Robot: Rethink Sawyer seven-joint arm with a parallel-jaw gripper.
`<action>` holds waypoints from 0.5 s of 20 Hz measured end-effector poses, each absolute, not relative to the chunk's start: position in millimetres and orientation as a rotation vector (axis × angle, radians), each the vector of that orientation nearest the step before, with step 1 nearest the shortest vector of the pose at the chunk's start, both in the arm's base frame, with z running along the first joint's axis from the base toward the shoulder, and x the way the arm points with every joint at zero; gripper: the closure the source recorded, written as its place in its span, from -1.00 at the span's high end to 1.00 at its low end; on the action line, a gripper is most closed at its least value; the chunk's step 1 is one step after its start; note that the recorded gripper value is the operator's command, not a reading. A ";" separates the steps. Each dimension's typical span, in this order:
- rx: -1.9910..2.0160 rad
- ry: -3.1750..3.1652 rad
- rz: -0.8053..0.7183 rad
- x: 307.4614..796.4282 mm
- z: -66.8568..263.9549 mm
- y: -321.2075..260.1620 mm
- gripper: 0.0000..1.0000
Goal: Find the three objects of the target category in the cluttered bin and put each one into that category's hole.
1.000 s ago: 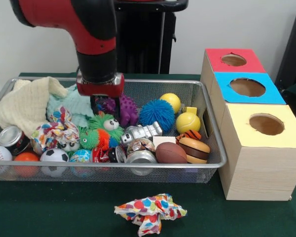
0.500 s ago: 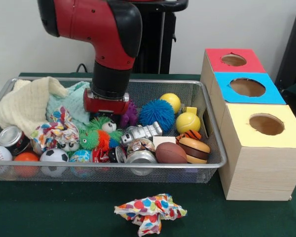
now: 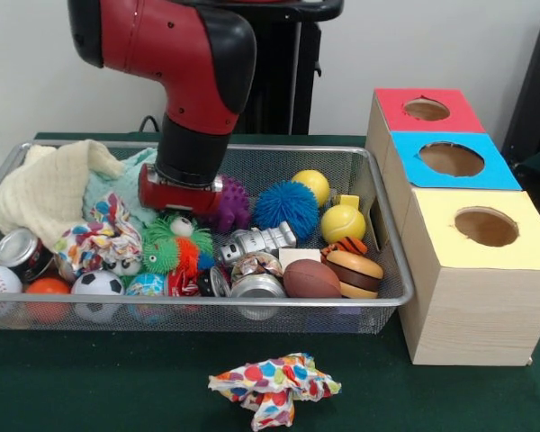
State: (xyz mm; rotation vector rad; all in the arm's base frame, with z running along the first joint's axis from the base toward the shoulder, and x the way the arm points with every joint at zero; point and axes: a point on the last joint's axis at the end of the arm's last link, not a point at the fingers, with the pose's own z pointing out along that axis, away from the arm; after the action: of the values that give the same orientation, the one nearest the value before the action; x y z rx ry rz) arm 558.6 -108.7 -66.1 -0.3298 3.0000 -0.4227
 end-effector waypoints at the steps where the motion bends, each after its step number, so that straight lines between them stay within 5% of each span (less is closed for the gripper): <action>1: -0.300 3.000 -0.408 560.2 -65.8 -114.4 -1.00; 10: 0.009 3.033 -0.166 562.9 -61.3 -148.0 -1.00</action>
State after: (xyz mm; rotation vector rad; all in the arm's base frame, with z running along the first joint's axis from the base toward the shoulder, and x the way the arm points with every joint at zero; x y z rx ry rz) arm 562.9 -148.0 -61.3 0.0095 3.0327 -0.1663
